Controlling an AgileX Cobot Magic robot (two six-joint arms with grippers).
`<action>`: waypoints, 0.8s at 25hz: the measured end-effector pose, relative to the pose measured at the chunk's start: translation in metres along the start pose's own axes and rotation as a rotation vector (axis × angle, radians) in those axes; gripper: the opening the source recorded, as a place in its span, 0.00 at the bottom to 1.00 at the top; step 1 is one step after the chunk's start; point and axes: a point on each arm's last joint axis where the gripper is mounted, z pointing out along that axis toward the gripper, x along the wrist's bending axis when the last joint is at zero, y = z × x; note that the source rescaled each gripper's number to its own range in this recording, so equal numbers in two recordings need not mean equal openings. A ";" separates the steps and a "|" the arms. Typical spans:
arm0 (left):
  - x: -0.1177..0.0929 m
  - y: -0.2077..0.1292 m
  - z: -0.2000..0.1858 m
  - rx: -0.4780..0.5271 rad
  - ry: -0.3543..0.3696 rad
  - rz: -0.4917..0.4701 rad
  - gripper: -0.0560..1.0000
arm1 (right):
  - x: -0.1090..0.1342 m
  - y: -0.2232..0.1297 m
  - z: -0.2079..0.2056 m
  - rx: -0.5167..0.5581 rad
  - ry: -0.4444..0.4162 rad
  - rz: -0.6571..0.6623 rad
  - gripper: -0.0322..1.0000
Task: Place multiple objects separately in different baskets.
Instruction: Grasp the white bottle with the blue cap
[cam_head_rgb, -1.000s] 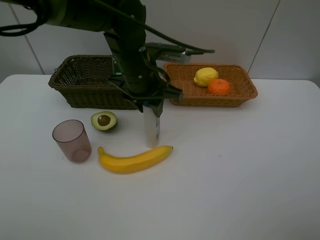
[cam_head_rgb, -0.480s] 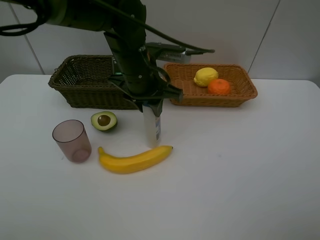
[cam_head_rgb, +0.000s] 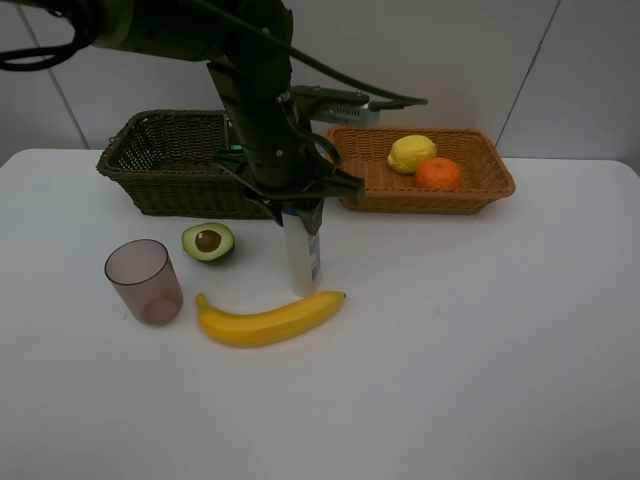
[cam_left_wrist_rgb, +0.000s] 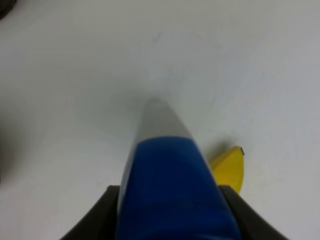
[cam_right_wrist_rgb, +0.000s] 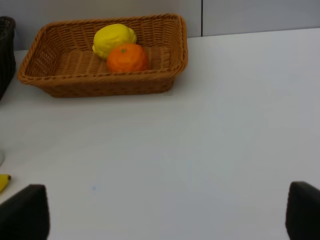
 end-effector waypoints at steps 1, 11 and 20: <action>0.000 0.000 0.000 0.000 0.000 0.000 0.52 | 0.000 0.000 0.000 0.000 0.000 0.000 1.00; 0.001 -0.001 -0.005 0.002 0.016 0.011 0.52 | 0.000 0.000 0.000 0.000 -0.001 0.000 1.00; 0.004 -0.003 -0.039 -0.043 0.042 0.022 0.52 | 0.000 0.000 0.000 0.000 -0.001 0.000 1.00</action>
